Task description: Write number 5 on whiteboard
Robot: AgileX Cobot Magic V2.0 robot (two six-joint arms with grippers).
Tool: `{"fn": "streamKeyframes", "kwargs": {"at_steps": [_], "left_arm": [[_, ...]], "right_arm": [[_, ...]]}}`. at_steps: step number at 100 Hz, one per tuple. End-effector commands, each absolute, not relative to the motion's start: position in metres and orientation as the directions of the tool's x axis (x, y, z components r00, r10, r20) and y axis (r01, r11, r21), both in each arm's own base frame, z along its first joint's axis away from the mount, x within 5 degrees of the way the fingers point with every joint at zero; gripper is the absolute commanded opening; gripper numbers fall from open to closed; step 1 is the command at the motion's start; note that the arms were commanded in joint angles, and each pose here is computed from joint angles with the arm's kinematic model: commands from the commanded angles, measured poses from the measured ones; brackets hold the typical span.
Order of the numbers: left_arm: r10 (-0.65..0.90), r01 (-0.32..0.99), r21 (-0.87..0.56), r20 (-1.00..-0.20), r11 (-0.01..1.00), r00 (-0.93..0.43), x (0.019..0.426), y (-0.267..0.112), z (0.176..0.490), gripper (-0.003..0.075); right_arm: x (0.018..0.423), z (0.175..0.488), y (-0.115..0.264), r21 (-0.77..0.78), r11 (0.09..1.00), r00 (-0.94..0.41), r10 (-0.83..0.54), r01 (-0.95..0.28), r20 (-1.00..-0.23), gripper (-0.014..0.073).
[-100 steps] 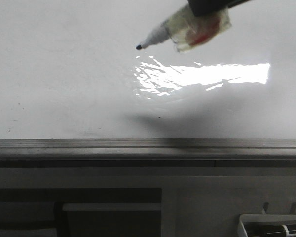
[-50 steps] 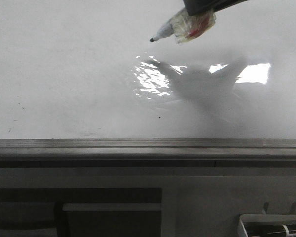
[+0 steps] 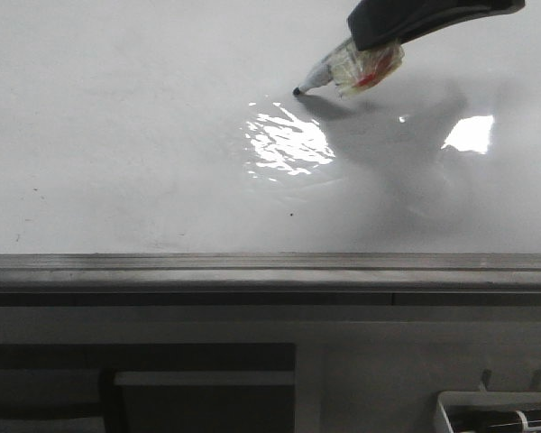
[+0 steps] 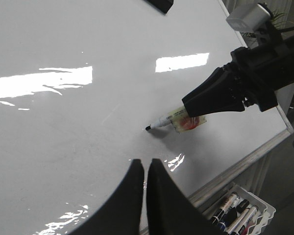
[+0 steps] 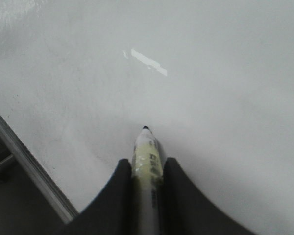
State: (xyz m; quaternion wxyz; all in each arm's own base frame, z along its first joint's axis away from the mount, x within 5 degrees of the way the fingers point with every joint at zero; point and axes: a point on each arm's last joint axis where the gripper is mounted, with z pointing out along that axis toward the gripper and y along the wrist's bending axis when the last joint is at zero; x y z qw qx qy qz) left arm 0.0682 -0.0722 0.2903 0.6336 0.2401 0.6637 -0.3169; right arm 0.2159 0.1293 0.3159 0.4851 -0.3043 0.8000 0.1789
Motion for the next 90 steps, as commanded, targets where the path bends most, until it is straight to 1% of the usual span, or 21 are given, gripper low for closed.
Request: {"fn": "streamKeyframes", "kwargs": {"at_steps": [1,17,30,59,80,90], "left_arm": [[-0.118,0.706,-0.123,-0.991,0.697,-0.056,0.07,-0.071,0.301,-0.002],[-0.116,0.709,-0.123,-0.992,0.695,-0.058,0.07,-0.071,0.301,-0.002],[-0.115,0.709,-0.123,-0.992,0.694,-0.059,0.07,-0.071,0.301,-0.002],[-0.115,0.709,-0.123,-0.992,0.694,-0.059,0.07,-0.071,0.301,-0.002],[-0.115,0.709,-0.123,-0.992,0.694,-0.059,0.07,-0.071,0.301,-0.002],[-0.115,0.709,-0.123,-0.992,0.694,-0.059,0.07,-0.071,0.301,-0.002]], "right_arm": [[0.219,0.331,0.128,-0.013,0.765,-0.308,-0.275,-0.644,-0.911,-0.004],[0.221,0.323,0.131,0.002,0.754,-0.34,-0.295,-0.657,-0.893,-0.004],[0.221,0.317,0.133,0.051,0.749,-0.393,-0.287,-0.66,-0.874,-0.004],[0.215,0.301,0.132,0.076,0.736,-0.442,-0.318,-0.673,-0.839,-0.004],[0.216,0.302,0.131,0.058,0.745,-0.428,-0.316,-0.665,-0.847,-0.004],[0.219,0.3,0.126,0.055,0.772,-0.459,-0.318,-0.633,-0.829,-0.004]]}}
